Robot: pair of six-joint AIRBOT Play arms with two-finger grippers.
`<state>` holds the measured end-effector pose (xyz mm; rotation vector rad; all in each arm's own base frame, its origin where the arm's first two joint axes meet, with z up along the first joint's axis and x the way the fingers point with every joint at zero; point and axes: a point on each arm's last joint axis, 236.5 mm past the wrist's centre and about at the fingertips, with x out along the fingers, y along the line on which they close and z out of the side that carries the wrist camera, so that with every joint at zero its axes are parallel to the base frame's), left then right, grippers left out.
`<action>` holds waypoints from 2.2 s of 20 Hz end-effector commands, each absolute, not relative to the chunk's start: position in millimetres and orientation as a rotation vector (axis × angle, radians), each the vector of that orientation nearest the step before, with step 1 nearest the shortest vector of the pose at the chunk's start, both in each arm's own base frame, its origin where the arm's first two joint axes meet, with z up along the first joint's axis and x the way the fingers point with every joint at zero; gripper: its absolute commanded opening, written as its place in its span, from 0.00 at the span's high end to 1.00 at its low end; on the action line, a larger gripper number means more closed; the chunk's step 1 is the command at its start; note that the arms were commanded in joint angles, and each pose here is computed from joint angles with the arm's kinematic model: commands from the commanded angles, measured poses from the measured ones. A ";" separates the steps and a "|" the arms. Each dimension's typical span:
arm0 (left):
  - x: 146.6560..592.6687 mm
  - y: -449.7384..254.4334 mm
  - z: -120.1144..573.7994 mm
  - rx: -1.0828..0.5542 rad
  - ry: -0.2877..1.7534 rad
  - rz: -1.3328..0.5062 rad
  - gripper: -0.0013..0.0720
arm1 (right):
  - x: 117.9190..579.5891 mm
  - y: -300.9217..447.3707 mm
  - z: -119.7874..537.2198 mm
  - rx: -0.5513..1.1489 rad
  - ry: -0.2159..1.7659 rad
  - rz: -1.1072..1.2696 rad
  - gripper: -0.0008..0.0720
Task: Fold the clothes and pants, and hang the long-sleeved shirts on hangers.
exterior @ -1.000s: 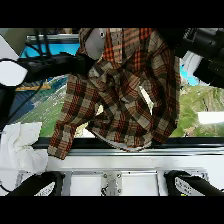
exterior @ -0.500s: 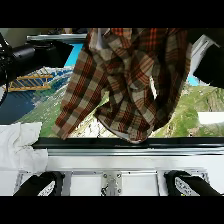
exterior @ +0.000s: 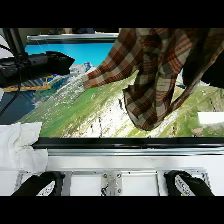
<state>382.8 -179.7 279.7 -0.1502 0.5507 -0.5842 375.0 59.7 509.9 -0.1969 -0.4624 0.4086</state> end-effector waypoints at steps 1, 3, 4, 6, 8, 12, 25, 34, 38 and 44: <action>379.3 -192.6 267.3 -0.134 0.594 -0.617 0.95 | 367.0 34.1 522.2 -0.241 -0.484 0.296 0.96; 376.9 -198.8 266.2 -0.129 0.597 -0.632 0.96 | 364.2 32.7 524.2 -0.247 -0.488 0.288 0.96; 376.2 -200.1 266.7 -0.127 0.595 -0.635 0.96 | 363.3 30.4 526.1 -0.246 -0.492 0.277 0.96; 375.5 -199.9 265.7 -0.124 0.600 -0.635 0.96 | 363.3 19.4 531.6 -0.236 -0.505 0.225 0.96; 375.6 -199.8 265.7 -0.124 0.600 -0.635 0.96 | 362.5 14.7 534.4 -0.232 -0.512 0.203 0.96; 375.5 -199.9 265.6 -0.124 0.601 -0.635 0.95 | 361.6 11.0 536.7 -0.243 -0.520 0.181 0.96; 372.8 -199.9 262.1 -0.118 0.618 -0.639 0.96 | 332.0 -75.6 571.7 -0.385 -0.595 -0.289 0.96; 362.0 -200.5 250.4 -0.101 0.682 -0.656 0.95 | 280.2 -152.4 588.2 -0.501 -0.595 -0.727 0.96; 355.0 -200.6 243.7 -0.090 0.721 -0.667 0.96 | 257.7 -197.2 585.4 -0.532 -0.559 -0.869 0.96; 353.3 -200.6 241.9 -0.088 0.731 -0.670 0.96 | 219.5 -250.7 597.0 -0.557 -0.553 -1.029 0.96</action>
